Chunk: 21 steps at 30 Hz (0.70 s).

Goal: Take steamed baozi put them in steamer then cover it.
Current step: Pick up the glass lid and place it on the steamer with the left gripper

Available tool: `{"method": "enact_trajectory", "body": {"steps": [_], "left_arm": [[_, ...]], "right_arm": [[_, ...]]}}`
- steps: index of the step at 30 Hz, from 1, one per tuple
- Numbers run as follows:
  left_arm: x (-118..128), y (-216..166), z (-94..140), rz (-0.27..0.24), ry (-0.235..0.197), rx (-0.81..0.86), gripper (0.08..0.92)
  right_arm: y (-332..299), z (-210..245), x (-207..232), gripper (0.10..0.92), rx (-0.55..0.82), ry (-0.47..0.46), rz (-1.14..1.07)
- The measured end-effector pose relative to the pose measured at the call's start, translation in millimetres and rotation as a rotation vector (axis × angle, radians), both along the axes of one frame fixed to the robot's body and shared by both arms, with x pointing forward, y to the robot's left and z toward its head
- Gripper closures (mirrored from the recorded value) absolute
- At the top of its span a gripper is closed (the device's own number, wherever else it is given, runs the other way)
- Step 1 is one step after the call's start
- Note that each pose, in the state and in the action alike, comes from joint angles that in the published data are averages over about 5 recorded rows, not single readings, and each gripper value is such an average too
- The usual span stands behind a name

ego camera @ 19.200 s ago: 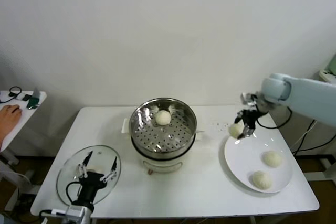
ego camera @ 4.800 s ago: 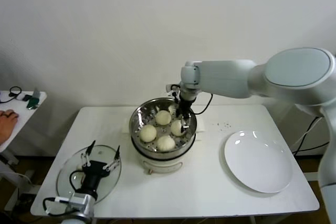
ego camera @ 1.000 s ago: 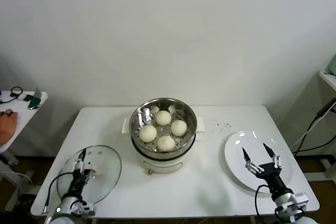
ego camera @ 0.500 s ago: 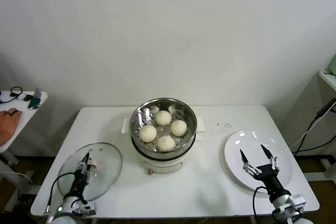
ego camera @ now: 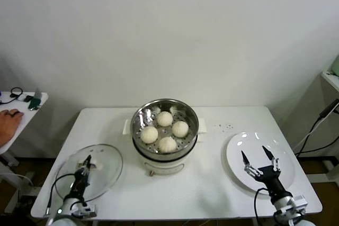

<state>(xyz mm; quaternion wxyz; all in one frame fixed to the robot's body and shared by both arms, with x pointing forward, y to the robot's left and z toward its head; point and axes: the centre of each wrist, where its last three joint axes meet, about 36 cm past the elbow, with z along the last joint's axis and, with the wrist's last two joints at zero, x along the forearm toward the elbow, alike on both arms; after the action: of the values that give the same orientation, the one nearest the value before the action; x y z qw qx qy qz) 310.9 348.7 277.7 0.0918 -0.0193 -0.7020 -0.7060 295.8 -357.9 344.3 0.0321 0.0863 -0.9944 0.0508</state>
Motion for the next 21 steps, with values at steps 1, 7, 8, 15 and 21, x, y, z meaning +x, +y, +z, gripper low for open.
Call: {"method": "enact_trajectory", "body": {"steps": [1, 7, 8, 15, 21], "left_arm": [[-0.6, -0.8, 2.7, 0.000, -0.007, -0.001, 0.857], [-8.6, -7.9, 24.5, 0.015, -0.070, 0.007, 0.857], [-10.5, -9.5, 28.9, 0.020, -0.084, 0.012, 0.857], [-26.6, -23.3, 63.0, 0.066, -0.177, 0.056, 0.857], [-31.1, -38.5, 97.0, 0.096, -0.254, 0.080, 0.857]], "right_arm": [[-0.4, 0.1, 0.5, 0.200, -0.001, 0.000, 0.000], [-3.2, 0.9, 4.9, 0.200, -0.008, -0.002, 0.004], [-3.7, 0.8, 5.8, 0.200, -0.009, -0.001, 0.005], [-8.4, 0.2, 13.4, 0.200, -0.025, 0.006, 0.010], [-14.5, -0.7, 23.5, 0.200, -0.045, 0.016, 0.017]]}}
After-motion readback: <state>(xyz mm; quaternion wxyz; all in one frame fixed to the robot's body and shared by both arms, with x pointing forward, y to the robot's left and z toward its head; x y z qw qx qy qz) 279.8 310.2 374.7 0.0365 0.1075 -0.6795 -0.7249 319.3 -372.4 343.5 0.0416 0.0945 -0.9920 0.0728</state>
